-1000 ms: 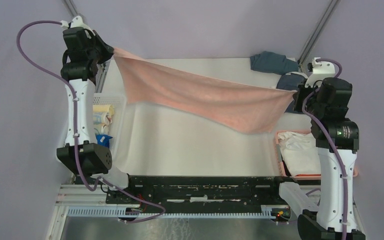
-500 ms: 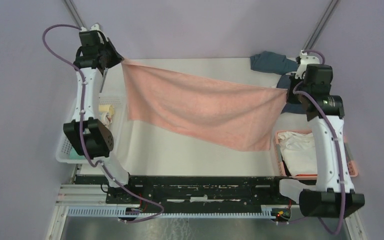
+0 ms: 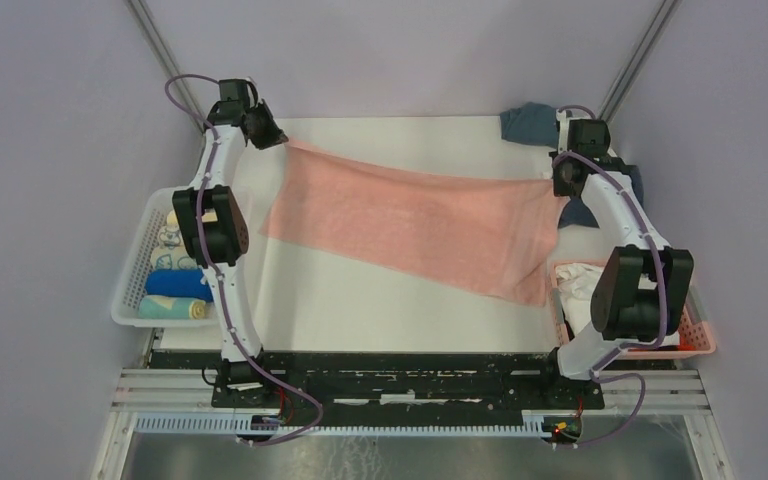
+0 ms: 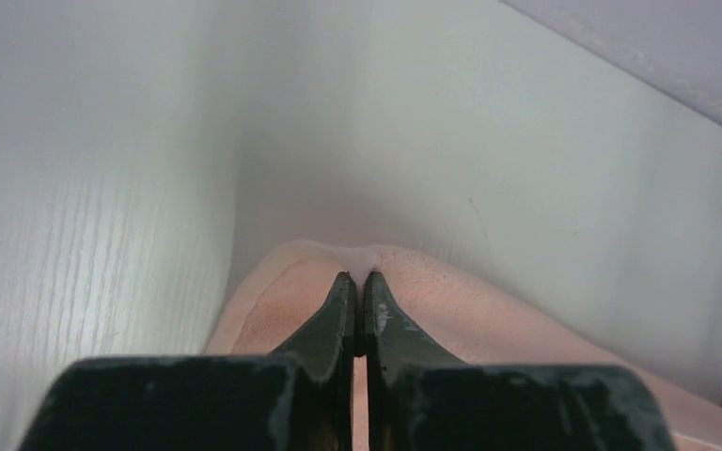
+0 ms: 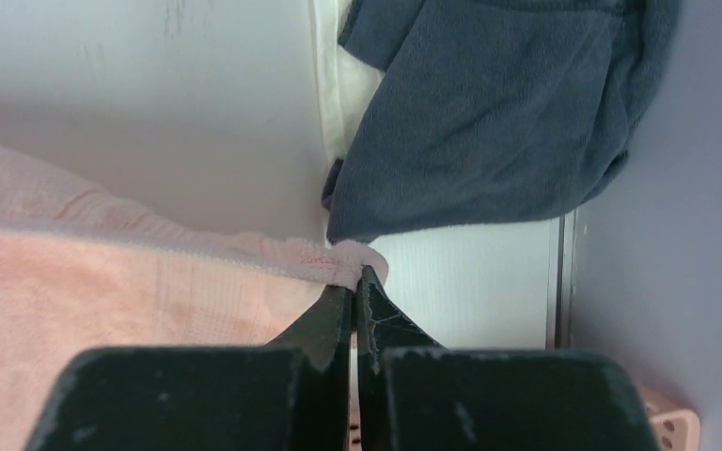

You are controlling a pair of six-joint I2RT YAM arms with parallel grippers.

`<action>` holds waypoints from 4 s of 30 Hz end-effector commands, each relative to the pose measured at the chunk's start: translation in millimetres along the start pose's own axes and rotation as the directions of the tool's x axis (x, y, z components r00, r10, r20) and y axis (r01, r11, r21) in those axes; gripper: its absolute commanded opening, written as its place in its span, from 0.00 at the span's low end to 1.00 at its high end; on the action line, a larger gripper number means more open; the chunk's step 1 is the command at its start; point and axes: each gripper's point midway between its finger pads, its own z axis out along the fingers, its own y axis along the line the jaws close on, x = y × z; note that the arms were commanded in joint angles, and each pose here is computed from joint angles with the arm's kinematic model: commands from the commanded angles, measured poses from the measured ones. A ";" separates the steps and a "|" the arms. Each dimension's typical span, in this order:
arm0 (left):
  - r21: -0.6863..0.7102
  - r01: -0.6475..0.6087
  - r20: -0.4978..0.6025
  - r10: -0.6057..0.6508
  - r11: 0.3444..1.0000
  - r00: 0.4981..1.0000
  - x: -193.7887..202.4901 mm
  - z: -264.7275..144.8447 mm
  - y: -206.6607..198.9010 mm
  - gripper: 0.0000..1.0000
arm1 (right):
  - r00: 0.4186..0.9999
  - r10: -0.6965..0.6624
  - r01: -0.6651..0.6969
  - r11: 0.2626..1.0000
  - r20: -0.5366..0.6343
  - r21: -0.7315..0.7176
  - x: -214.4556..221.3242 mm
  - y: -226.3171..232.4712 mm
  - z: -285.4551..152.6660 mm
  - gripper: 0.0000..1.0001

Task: Roll the towels
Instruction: Flatten out the towel at the center of the board, then fold the towel at the center of the board.

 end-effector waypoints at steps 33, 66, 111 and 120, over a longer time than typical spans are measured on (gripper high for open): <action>0.002 0.095 0.171 -0.094 0.995 0.981 -56.6 -10.8 23.1 0.03 | 1.000 -0.011 0.010 0.996 0.007 0.088 -40.0 -17.4 62.0 0.01; -0.025 0.050 0.212 -0.044 0.998 0.976 -65.5 -37.0 20.0 0.03 | 1.000 0.025 -0.026 0.995 0.017 0.091 -48.5 -20.5 61.5 0.01; -0.016 0.076 0.257 -0.069 0.997 0.964 -86.3 -43.2 29.5 0.03 | 0.997 0.062 -0.068 0.987 0.046 0.146 -43.5 -24.8 69.8 0.01; 0.101 0.068 0.315 -0.096 0.993 0.944 -104.8 -24.7 13.6 0.03 | 0.995 0.014 -0.033 0.982 0.098 0.188 -74.7 -34.5 89.0 0.01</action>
